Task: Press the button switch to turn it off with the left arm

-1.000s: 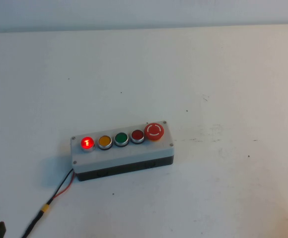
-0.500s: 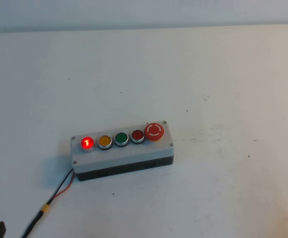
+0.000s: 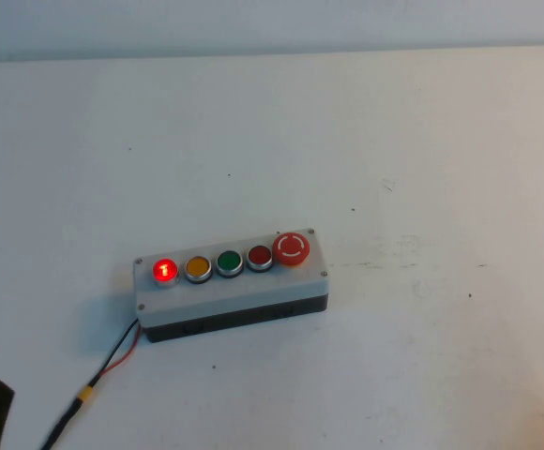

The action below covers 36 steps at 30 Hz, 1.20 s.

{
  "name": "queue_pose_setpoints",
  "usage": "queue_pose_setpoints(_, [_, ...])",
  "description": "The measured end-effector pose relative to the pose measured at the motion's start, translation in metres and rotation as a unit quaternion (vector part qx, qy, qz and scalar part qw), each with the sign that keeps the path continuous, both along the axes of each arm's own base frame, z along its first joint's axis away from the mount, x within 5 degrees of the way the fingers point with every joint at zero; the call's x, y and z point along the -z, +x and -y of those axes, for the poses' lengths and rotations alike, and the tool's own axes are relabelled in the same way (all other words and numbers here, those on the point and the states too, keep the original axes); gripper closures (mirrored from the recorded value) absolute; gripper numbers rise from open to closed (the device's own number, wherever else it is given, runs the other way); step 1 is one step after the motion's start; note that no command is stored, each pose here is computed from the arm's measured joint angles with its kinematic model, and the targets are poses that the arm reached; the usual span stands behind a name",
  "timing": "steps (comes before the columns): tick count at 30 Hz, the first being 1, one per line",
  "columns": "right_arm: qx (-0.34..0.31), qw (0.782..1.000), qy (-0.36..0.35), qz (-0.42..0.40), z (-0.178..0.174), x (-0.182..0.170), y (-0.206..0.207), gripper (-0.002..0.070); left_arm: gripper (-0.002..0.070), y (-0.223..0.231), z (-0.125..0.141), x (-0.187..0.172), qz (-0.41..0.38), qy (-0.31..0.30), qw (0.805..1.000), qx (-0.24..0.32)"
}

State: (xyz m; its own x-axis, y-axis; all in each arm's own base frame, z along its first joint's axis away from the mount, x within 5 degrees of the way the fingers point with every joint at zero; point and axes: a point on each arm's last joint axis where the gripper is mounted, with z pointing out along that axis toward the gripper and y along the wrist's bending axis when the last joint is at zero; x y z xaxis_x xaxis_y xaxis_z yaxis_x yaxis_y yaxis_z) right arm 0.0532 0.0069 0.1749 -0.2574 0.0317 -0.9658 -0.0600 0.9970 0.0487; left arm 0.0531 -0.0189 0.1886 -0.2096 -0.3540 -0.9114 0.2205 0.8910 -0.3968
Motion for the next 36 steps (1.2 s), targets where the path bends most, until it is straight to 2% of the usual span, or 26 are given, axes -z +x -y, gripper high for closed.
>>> queue_pose_setpoints(3, [0.000,1.000,0.000,0.000,0.000,0.000,0.000,0.0692,0.0677,0.001,-0.003,-0.010,0.034,-0.079,0.996,-0.023])
queue_pose_setpoints(5, [0.000,1.000,0.000,0.000,0.000,0.000,0.000,0.0692,0.0677,0.002,-0.005,-0.013,0.050,-0.101,0.993,-0.034])
queue_pose_setpoints(9, [0.000,1.000,0.000,0.000,0.000,0.000,0.000,0.0692,0.0677,0.002,-0.007,-0.017,0.061,-0.121,0.990,-0.043])
queue_pose_setpoints(13, [0.000,1.000,0.000,0.000,0.000,0.000,0.000,0.0692,0.0677,0.006,0.001,-0.037,0.009,-0.101,0.995,-0.010])
queue_pose_setpoints(16, [0.000,1.000,0.000,0.000,0.000,0.000,0.000,0.0692,0.0677,0.020,0.012,-0.058,-0.082,-0.047,0.995,0.030])
queue_pose_setpoints(18, [0.000,1.000,0.000,0.000,0.000,0.000,0.000,0.0692,0.0677,0.033,0.019,-0.071,-0.152,0.002,0.987,0.059])
queue_pose_setpoints(22, [0.000,1.000,0.000,0.000,0.000,0.000,0.000,0.0692,0.0677,0.066,0.029,-0.092,-0.243,0.116,0.956,0.117])
queue_pose_setpoints(27, [0.000,1.000,0.000,0.000,0.000,0.000,0.000,0.0692,0.0677,0.119,0.042,-0.106,-0.331,0.193,0.906,0.181])
queue_pose_setpoints(31, [0.000,1.000,0.000,0.000,0.000,0.000,0.000,0.0692,0.0677,0.162,0.054,-0.113,-0.369,0.233,0.871,0.226])
queue_pose_setpoints(36, [0.000,1.000,0.000,0.000,0.000,0.000,0.000,0.0692,0.0677,0.200,0.077,-0.119,-0.368,0.280,0.848,0.258])
